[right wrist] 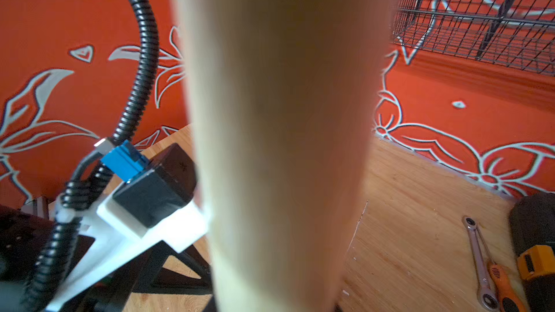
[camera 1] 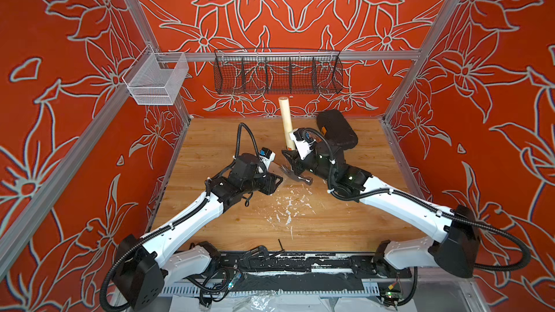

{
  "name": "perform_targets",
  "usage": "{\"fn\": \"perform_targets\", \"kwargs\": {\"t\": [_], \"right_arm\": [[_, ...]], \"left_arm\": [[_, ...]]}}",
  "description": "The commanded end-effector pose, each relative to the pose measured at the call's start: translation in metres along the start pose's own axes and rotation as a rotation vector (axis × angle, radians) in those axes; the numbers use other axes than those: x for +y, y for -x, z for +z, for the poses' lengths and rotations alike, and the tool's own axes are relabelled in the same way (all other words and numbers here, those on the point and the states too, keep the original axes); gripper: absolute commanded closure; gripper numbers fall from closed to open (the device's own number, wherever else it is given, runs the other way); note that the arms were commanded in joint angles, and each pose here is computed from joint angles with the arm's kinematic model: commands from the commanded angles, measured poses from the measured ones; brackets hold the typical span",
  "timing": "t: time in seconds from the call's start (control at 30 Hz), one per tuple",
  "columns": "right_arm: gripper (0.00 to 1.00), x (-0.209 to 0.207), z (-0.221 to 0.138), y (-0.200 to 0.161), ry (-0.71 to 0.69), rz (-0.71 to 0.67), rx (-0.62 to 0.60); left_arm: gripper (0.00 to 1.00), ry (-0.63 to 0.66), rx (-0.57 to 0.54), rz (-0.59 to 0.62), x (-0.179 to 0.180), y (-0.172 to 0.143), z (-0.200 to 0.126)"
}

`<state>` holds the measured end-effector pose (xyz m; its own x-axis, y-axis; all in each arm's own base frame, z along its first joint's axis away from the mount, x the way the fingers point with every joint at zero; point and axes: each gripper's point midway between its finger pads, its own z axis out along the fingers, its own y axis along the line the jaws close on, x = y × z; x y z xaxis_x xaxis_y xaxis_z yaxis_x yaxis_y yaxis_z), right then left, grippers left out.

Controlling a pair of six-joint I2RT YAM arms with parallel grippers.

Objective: Use a claw hammer to pull out a nail
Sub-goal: Pick up the nail with the hammer.

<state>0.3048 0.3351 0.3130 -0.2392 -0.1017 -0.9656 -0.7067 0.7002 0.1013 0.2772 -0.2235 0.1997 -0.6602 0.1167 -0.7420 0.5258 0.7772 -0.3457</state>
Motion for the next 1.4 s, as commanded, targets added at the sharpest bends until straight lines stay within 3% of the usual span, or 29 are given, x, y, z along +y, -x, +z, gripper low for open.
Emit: {"fn": "perform_targets", "kwargs": {"t": [0.0,0.23,0.7,0.9,1.37], "right_arm": [[1.0,0.015,-0.022,0.057,0.062,0.029,-0.171],[1.0,0.02,-0.025,0.066,0.092,0.049,-0.187],[1.0,0.028,-0.034,0.08,0.116,0.055,-0.211],[1.0,0.028,-0.037,0.086,0.115,0.053,-0.222],[1.0,0.027,-0.038,0.085,0.102,0.049,-0.223]], "left_arm": [[0.48,-0.018,-0.025,0.063,-0.01,0.01,0.001],[0.5,-0.032,-0.014,0.069,-0.013,0.008,0.01],[0.66,-0.032,-0.001,0.069,-0.013,0.011,0.018],[0.68,-0.03,0.002,0.074,-0.013,0.013,0.02],[1.0,-0.013,-0.005,0.085,-0.014,0.021,0.014]]}}
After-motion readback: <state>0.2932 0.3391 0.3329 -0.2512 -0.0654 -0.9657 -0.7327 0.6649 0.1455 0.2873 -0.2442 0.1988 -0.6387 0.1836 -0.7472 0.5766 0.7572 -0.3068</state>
